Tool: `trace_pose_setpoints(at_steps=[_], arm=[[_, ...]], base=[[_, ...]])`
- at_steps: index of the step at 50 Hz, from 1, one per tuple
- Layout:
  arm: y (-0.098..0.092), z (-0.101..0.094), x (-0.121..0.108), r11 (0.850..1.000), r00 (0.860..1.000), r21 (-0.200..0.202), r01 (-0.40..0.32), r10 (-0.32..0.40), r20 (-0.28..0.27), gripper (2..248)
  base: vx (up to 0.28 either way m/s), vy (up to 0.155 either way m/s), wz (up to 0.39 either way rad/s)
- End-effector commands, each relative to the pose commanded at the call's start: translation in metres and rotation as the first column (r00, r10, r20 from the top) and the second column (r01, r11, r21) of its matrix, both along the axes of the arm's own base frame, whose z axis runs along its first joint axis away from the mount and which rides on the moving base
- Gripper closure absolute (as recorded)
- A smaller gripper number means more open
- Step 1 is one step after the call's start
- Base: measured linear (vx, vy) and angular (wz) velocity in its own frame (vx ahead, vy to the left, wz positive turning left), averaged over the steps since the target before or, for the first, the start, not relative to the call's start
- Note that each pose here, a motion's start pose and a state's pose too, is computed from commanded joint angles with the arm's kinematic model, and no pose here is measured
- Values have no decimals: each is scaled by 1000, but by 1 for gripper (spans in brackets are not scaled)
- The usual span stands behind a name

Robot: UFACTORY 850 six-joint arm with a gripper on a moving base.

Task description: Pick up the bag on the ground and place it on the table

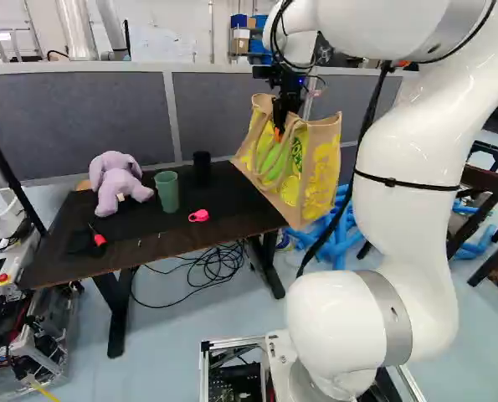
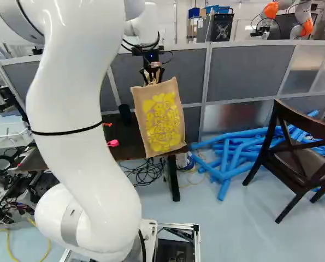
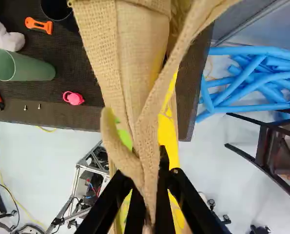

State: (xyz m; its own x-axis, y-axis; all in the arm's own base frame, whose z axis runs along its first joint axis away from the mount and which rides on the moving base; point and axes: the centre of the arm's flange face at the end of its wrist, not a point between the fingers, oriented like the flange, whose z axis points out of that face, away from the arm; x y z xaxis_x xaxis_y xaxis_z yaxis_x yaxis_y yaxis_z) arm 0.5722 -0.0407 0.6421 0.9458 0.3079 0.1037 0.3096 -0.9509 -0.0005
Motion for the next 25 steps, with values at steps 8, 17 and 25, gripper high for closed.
trace_pose_setpoints(at_steps=[8,17,25], arm=[[-6,-10,13,1000,1000,1,8,-8,-11,228],[-12,-12,28,1000,1000,0,16,-16,-4,228],[-16,-12,42,1000,1000,-1,21,-21,7,228]], base=[[0,0,0],[0,0,0],[0,0,0]])
